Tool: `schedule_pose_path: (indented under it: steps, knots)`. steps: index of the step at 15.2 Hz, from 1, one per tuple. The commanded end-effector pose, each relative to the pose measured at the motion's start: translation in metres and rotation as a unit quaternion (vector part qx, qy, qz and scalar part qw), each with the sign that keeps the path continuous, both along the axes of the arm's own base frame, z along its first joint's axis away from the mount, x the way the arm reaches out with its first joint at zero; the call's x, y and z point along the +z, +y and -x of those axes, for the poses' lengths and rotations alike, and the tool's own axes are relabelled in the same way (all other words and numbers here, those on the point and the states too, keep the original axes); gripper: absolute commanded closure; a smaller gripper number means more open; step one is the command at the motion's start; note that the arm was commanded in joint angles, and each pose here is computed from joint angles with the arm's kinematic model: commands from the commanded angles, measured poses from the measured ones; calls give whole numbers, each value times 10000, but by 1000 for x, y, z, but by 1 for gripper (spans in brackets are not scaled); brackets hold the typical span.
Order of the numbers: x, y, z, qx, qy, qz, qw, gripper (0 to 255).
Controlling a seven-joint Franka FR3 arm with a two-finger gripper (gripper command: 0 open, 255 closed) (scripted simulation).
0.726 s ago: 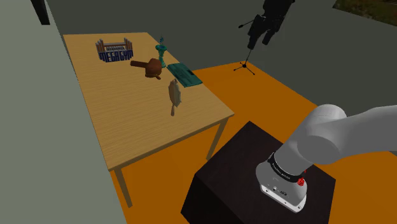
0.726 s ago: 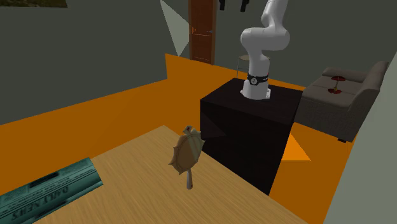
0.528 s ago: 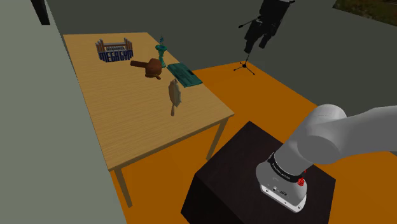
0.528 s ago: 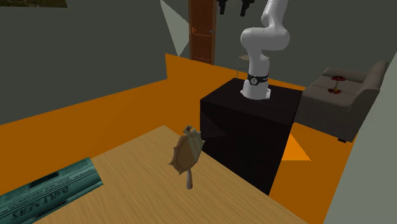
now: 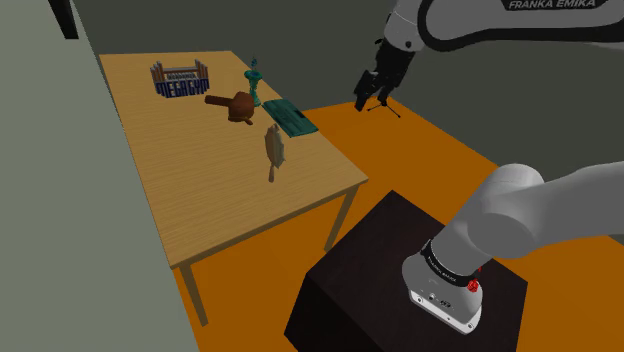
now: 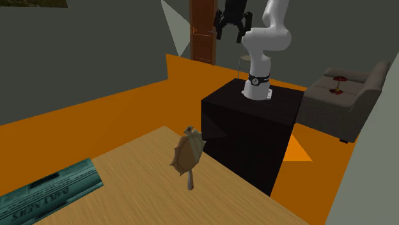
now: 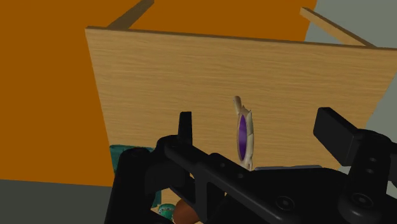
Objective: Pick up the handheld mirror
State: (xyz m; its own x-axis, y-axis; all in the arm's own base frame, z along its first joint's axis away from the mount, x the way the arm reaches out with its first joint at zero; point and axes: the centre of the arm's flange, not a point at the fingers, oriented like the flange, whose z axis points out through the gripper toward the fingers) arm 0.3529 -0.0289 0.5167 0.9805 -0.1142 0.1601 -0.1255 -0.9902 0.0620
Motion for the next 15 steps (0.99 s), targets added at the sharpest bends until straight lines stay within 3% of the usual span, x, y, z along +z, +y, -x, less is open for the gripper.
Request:
schedule_pose_path:
  steps: [1, 15]
  knots:
    - [-27, 3, -11, 3, -136, 0, 9999, 0]
    - [-184, 22, -92, 13, -929, 29, 9957, 0]
